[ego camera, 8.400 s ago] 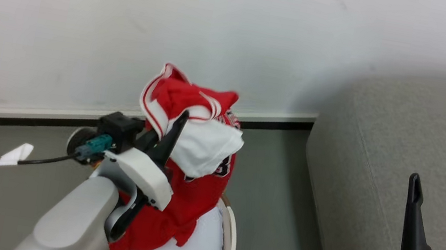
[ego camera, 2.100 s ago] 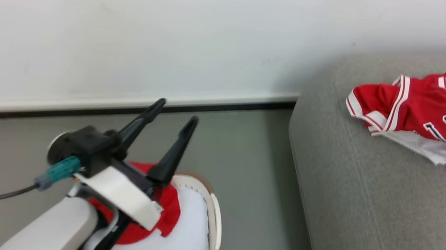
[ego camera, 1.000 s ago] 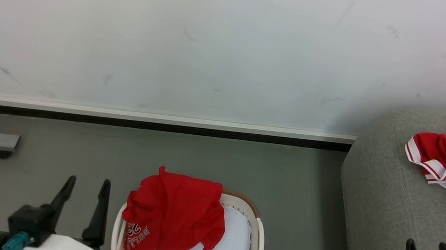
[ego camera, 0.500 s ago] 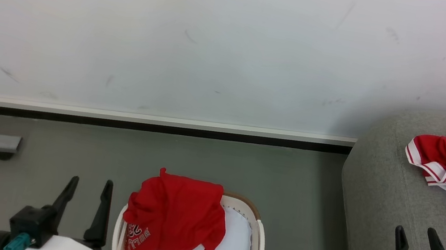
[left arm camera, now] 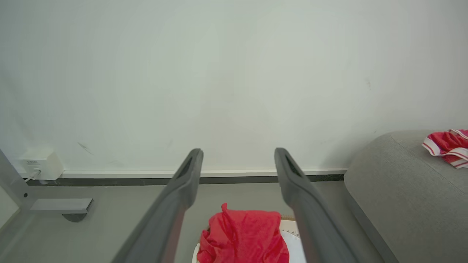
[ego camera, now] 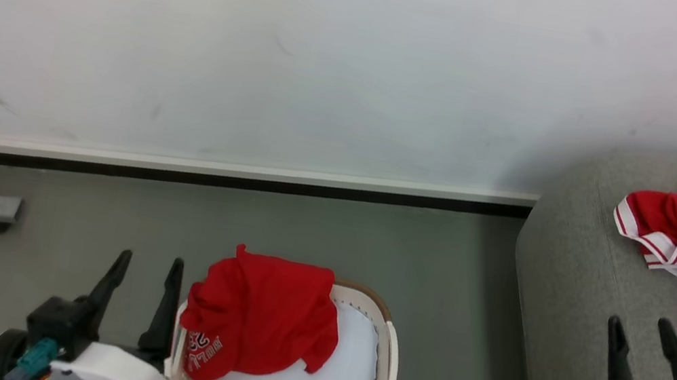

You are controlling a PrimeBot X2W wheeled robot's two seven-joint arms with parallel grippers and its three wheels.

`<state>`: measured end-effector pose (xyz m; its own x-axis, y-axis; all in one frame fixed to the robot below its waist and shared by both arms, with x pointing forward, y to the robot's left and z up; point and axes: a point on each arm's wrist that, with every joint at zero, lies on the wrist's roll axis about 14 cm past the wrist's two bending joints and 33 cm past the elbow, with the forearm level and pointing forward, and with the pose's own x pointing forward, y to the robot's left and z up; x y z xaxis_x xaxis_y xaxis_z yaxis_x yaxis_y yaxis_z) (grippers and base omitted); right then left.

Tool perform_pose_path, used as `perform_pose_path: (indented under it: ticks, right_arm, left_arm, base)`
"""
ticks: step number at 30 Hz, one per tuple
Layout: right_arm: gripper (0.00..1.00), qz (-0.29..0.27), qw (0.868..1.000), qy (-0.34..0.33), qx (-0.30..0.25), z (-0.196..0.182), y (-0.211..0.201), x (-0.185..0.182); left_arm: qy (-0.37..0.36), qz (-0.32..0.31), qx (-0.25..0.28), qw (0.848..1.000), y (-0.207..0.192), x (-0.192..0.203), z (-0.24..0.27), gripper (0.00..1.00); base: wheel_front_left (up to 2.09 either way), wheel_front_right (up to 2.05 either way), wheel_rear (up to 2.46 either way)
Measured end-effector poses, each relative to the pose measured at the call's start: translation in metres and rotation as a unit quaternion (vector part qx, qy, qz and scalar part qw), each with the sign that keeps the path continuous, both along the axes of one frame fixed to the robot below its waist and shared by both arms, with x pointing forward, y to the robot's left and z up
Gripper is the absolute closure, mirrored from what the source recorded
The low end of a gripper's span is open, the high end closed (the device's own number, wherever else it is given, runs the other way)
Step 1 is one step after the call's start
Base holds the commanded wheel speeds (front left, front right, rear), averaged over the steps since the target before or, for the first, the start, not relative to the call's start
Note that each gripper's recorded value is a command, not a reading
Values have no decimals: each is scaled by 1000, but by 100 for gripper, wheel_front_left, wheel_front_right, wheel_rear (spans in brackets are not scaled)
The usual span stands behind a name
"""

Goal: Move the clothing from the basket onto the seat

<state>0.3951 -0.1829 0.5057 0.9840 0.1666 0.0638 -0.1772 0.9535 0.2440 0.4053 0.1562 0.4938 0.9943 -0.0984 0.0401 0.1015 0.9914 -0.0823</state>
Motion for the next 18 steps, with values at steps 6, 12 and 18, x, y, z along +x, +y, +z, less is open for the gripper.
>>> perform_pose_path:
  ticks: [6,12,18]
  right_arm:
    - [0,-10,1000,-18,-4,11,-10,19]
    - [0,-26,999,-26,7,11,-16,41]
    - [0,-34,999,-36,14,9,-14,63]
  left_arm:
    - [2,-44,4,999,-26,26,-5,0]
    - [35,-93,17,995,-54,55,-35,0]
    - [90,-143,37,985,-76,80,-86,0]
  base:
    - [0,0,0]
    - [0,0,0]
    - [0,0,0]
